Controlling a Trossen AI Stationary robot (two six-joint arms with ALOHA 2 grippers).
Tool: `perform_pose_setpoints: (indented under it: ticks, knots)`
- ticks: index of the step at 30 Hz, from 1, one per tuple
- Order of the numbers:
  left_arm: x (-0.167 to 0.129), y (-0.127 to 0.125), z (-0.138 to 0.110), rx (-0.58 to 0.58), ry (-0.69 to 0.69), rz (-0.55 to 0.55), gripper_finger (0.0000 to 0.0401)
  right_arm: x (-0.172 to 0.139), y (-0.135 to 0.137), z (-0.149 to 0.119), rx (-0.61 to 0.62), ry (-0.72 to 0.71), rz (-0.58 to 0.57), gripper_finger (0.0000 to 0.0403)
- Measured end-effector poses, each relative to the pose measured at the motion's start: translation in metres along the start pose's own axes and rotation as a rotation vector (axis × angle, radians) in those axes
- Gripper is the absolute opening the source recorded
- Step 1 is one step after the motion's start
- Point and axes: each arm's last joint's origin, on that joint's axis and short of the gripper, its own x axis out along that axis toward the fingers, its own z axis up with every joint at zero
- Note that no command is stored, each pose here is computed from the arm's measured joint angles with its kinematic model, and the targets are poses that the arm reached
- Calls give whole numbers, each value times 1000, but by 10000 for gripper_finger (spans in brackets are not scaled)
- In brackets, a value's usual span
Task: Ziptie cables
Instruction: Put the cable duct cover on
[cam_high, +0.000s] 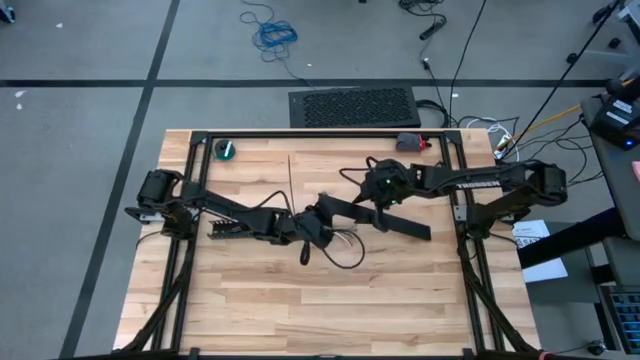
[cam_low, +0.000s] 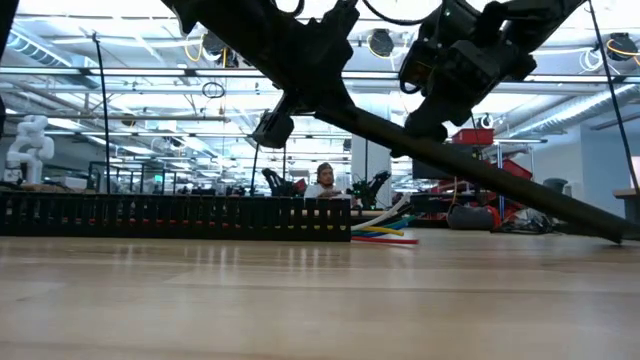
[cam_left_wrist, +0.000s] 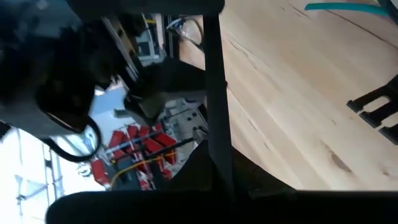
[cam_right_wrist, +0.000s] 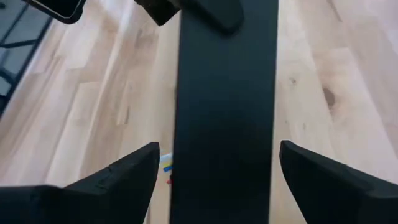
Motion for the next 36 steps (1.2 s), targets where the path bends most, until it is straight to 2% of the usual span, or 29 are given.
perform_pose_setpoints:
  ticks: [6, 9, 15, 20, 22, 25, 31, 33, 36]
  knots:
    - [-1, 3, 2, 20, -10, 27, 11, 0, -5, -1, 16, 6, 10, 317]
    - [-1, 2, 2, 10, -10, 26, 15, 0, -5, -1, 19, 6, 10, 296]
    - [-1, 2, 2, -48, -11, 21, 17, 0, -5, -1, 37, 9, 12, 221]
    - [-1, 2, 2, -154, -2, 22, 20, 0, -5, -2, 37, 12, 7, 221]
    - [-2, 1, 0, -223, 17, 14, 24, -1, -5, -1, 36, 10, 3, 221]
    - [-10, 2, -7, -424, 34, -36, 47, -1, -6, 1, 26, -8, -12, 221]
    - [-43, -4, -33, -806, 97, -307, 149, -4, -14, -13, -10, 118, -121, 221]
    - [-50, -6, -38, -890, 108, -377, 185, -5, -16, -15, -30, 147, -168, 221]
    - [-57, -5, -42, -996, 107, -433, 231, -5, -15, -19, -33, 183, -171, 221]
